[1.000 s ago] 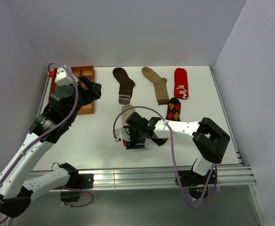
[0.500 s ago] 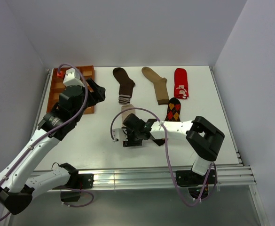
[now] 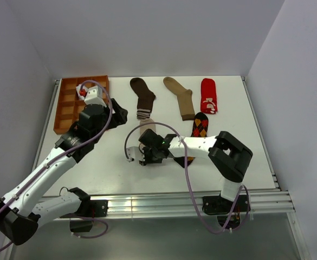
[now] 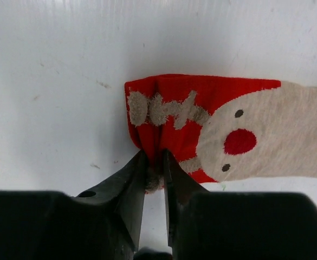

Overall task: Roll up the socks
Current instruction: Roll the sock at the center of the board.

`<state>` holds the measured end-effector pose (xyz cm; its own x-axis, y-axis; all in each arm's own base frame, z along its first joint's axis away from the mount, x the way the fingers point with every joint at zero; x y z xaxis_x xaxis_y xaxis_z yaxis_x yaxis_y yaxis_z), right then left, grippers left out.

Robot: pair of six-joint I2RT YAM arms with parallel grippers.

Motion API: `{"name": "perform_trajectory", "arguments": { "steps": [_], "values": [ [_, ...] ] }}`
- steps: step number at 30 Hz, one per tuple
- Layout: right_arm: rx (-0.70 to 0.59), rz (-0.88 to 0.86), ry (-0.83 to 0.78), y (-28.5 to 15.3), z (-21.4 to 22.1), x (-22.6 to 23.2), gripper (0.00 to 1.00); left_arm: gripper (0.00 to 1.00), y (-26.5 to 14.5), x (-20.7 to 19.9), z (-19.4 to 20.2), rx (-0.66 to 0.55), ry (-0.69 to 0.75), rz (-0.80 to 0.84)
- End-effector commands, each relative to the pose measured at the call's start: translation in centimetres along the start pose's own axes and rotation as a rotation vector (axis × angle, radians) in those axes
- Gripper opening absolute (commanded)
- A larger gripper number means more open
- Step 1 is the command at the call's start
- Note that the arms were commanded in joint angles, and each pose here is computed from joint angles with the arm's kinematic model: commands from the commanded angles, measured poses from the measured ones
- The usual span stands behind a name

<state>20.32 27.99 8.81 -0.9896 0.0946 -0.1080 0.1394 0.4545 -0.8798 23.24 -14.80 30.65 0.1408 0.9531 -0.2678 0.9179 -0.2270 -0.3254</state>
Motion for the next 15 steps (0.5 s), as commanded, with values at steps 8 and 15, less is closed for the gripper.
{"name": "perform_trajectory", "arguments": {
  "steps": [8,15],
  "values": [
    [-0.012,-0.324,0.200,-2.1,-1.2,-1.7,0.18,0.71,0.5,-0.5,2.0,-0.070,-0.047,0.131],
    [0.057,-0.682,0.447,-3.4,0.1,-3.9,0.18,0.61,-0.4,-0.6,3.7,-0.151,-0.059,0.270]
  ]
}}
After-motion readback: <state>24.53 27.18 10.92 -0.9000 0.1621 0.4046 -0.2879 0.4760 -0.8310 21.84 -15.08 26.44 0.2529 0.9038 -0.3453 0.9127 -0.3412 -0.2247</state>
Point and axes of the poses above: each gripper's point midway between its finger pads, its own y axis out along the fingers, its own x axis along the line the jaws close on, z = x × y, the point moved 8 cm from there along -y, back along the fingers, and after that the axes turned 13 degrees about y, right-handed, at the moved point
